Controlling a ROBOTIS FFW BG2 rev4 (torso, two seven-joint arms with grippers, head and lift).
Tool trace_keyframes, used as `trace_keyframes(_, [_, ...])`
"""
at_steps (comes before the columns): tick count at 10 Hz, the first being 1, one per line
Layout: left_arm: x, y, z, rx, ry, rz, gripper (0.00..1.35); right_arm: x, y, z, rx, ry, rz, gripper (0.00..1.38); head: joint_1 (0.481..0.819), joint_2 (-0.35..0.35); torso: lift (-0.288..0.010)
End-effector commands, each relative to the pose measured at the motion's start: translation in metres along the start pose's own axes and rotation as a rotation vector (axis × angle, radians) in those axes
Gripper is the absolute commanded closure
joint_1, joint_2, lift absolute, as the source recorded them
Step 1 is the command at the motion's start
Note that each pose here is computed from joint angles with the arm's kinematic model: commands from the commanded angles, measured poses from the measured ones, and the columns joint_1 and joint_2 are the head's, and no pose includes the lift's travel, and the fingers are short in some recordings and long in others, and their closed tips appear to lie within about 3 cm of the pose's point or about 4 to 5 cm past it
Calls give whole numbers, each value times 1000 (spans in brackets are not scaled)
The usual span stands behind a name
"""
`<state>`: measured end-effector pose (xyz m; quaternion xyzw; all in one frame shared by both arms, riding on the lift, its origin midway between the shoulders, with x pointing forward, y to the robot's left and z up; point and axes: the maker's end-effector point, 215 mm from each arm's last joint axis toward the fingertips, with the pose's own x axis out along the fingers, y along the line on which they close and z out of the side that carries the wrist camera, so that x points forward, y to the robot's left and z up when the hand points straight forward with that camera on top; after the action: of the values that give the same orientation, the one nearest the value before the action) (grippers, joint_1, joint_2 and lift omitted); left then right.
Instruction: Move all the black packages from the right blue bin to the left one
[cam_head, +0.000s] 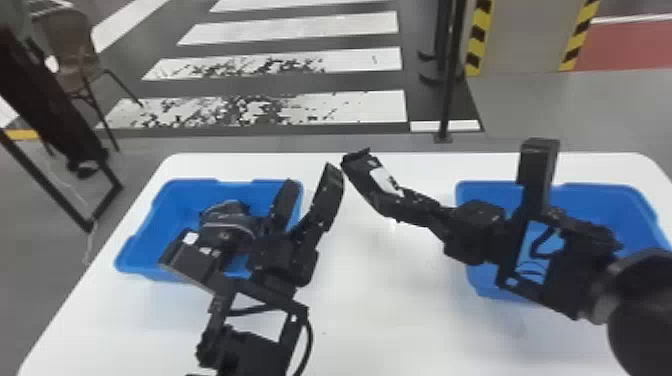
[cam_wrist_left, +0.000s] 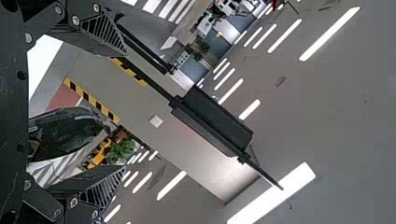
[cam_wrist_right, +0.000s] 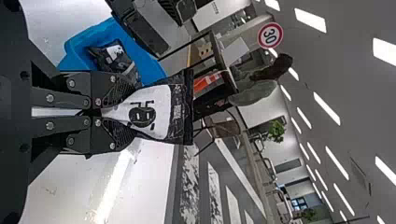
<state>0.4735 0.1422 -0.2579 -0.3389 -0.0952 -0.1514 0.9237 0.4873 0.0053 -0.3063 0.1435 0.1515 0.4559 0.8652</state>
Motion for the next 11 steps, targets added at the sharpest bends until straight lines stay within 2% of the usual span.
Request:
trace_keyframes(1, [2, -5, -10, 26, 46, -14, 222, 9, 18, -5, 10, 9, 42, 1181, 695, 165, -168])
trace_keyframes(4, [2, -5, -20, 32, 81, -15, 222, 20, 44, -6, 14, 9, 102, 1181, 695, 191, -168])
trace_keyframes(7, [3, -1, -10, 77, 59, -11, 222, 25, 68, -14, 40, 20, 154, 1182, 695, 216, -168])
trace_keyframes(8, [2, 1, 4, 132, 20, -11, 486, 25, 68, -16, 44, 23, 155, 1182, 695, 229, -168])
trace_keyframes(9, [1, 0, 15, 157, -17, -11, 1273, 25, 67, -15, 47, 17, 154, 1182, 695, 237, -168])
trace_keyframes(11, [2, -2, 4, 177, 39, -15, 1219, 29, 62, -9, 40, 2, 149, 1182, 695, 256, -168])
